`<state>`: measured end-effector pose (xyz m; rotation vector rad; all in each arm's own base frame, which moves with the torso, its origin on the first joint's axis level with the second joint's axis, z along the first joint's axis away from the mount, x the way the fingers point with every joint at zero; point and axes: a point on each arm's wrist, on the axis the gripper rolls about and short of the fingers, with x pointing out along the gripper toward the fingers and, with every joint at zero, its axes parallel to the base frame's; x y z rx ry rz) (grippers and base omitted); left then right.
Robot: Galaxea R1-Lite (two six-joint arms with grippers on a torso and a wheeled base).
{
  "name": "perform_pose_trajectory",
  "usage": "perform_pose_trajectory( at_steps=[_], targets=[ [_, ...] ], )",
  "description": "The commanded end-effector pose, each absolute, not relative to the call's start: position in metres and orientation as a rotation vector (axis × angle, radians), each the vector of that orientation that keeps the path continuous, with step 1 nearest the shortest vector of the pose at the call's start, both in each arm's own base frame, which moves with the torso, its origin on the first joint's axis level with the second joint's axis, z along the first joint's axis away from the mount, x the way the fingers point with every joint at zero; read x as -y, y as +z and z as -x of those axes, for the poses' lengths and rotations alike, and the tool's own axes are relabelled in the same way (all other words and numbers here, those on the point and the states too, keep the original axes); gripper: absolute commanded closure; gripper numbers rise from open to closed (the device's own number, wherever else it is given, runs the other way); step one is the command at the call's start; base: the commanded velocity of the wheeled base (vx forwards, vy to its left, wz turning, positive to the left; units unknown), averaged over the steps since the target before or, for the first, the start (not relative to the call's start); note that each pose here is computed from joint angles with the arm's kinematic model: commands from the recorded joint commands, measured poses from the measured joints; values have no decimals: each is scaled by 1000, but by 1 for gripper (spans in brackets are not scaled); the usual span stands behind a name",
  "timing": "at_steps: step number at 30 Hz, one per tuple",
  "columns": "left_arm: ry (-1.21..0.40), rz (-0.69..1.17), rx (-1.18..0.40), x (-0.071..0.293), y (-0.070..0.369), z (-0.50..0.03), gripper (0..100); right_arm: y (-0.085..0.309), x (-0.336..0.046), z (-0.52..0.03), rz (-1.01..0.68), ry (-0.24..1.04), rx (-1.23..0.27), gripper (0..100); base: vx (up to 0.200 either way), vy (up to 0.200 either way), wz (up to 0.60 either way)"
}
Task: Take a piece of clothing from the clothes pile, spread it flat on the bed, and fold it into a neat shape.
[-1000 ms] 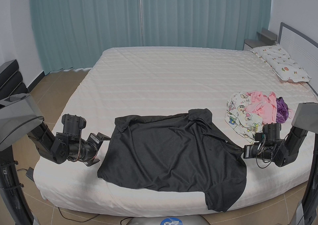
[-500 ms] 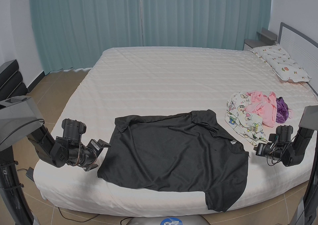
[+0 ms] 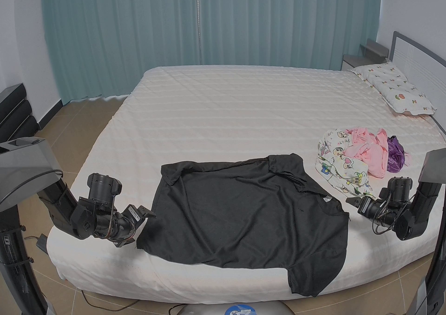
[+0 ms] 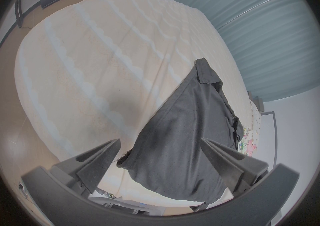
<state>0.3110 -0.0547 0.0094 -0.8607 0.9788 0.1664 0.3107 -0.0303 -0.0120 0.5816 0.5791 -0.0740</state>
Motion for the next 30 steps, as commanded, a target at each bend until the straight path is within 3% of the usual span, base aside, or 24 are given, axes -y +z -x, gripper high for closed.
perform_pose_trajectory(
  at_steps=[1,10,11,18,30],
  targets=[
    [172,811,-1008,62,4,-307,0,-11,12,-298,-635,-34,-571,0,0,0,0],
    [187,708,-1042,71,-8,-302,0,-15,2,-288,-637,19,-566,0,0,0,0],
    [190,680,-1047,72,-10,-301,100,-15,2,-288,-639,23,-567,0,0,0,0],
    [199,621,-1077,70,-15,-292,100,-16,5,-278,-647,11,-576,0,0,0,0],
    [239,440,-1290,46,8,-264,100,-17,5,-268,-645,16,-574,0,0,0,0]
  ],
)
